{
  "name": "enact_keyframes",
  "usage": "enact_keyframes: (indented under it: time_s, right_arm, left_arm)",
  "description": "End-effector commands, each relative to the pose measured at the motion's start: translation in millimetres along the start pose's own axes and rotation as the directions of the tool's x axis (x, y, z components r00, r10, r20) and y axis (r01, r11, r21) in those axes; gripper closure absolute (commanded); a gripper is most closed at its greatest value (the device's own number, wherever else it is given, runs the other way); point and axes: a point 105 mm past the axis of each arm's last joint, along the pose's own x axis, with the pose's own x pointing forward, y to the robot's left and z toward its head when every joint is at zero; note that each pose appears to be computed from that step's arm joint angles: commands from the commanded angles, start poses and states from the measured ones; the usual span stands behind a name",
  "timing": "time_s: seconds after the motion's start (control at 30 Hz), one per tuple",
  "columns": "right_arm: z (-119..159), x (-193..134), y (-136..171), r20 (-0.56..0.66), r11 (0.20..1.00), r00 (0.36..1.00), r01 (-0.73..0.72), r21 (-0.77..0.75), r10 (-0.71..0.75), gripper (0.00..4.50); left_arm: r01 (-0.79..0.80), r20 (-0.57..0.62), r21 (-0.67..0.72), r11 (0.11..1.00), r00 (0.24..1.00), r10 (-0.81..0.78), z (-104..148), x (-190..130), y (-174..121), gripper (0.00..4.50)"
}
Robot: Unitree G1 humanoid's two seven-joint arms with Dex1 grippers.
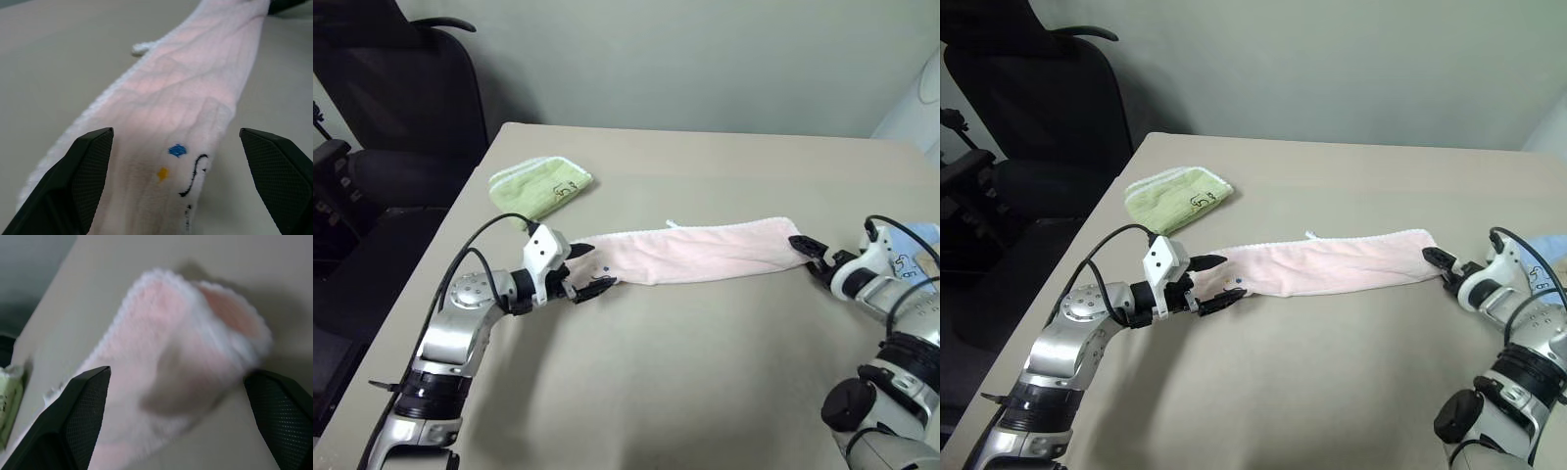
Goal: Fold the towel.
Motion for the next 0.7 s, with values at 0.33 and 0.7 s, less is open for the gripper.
enact_keyframes:
  time_s: [0.33,0.7]
  right_arm:
    - [-1.6,16.8,6.0,0.008,1.0,1.0,-0.016,0.024,0.016,1.58]
    - [11.9,-2.9,-7.0,0.088,0.999,0.996,0.015,0.042,-0.019,4.46]
  left_arm:
    - [0.009,-0.011,0.051,0.999,1.0,-0.009,0.8,-5.3,-9.0,0.0]
    - [0.029,-0.034,0.039,0.999,0.999,-0.028,-5.4,-3.7,-9.7,0.0]
